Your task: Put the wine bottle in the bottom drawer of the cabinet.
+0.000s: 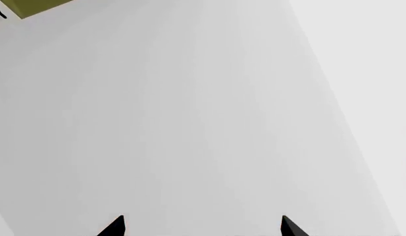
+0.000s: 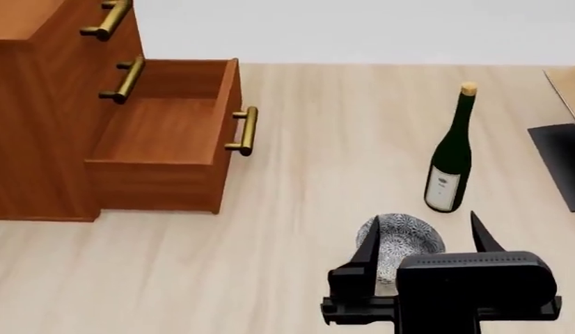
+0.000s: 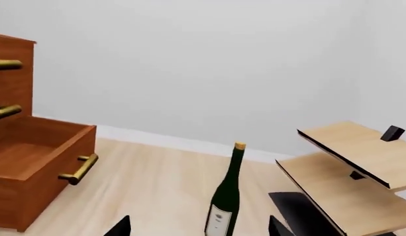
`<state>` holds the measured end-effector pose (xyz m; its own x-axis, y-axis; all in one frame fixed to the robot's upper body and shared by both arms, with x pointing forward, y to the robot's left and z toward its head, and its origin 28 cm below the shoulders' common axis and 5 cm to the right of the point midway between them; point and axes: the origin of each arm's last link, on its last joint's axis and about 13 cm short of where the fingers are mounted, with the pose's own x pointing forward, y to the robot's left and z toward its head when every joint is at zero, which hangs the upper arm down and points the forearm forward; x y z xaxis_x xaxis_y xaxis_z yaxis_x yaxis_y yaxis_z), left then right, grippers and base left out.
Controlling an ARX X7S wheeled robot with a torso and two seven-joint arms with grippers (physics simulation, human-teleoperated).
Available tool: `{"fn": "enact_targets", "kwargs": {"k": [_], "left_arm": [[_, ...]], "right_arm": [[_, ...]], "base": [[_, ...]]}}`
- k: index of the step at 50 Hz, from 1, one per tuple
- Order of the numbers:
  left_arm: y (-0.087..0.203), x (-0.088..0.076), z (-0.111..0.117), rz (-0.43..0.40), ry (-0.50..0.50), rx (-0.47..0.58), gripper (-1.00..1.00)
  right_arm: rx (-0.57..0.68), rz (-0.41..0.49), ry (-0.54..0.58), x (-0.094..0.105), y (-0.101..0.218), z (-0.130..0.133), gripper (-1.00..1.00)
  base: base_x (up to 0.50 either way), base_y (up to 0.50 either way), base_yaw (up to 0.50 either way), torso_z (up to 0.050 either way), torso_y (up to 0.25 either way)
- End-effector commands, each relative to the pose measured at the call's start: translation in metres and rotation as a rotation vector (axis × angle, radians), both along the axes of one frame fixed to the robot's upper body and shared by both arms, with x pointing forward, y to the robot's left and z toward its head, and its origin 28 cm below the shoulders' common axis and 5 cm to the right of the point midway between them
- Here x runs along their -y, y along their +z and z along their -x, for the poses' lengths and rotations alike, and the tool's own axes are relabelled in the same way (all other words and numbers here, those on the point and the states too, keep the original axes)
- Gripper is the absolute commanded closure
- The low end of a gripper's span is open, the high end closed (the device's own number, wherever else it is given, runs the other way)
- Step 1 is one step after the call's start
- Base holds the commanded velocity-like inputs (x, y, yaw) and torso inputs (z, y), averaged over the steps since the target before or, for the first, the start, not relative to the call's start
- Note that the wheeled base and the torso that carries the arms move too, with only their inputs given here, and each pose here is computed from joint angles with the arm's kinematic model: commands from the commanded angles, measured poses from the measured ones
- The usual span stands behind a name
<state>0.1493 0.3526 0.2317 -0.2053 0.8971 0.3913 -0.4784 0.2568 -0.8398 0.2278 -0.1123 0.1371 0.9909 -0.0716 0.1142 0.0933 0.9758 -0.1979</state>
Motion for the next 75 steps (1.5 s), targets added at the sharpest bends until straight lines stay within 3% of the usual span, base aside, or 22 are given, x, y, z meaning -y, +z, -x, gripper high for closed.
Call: {"fn": "enact_targets", "kwargs": {"k": [1, 22, 30, 75], "left_arm": [[-0.0003, 0.0, -0.0003, -0.002, -0.003, -0.002, -1.0], [-0.0004, 0.0003, -0.0005, 0.003, 0.004, -0.007, -1.0], [-0.0022, -0.0003, -0.0036, 0.012, 0.0, -0.054, -1.0], [-0.0014, -0.0003, -0.0021, 0.012, 0.003, -0.051, -1.0]], "right_arm": [[0.0, -0.002, 0.002, -0.0002, 0.0005, -0.0003, -1.0], [-0.001, -0.011, 0.002, 0.0014, 0.0015, 0.0001, -1.0], [-0.002, -0.017, 0.004, 0.0018, 0.0015, 0.0004, -1.0], [-0.006, -0.031, 0.011, 0.003, 0.0023, -0.0018, -1.0]], "base": [[0.2, 0.22, 0.0, 0.0, 0.0], [0.23, 0.17, 0.0, 0.0, 0.0], [0.25, 0.11, 0.0, 0.0, 0.0], [0.27, 0.04, 0.0, 0.0, 0.0]]}}
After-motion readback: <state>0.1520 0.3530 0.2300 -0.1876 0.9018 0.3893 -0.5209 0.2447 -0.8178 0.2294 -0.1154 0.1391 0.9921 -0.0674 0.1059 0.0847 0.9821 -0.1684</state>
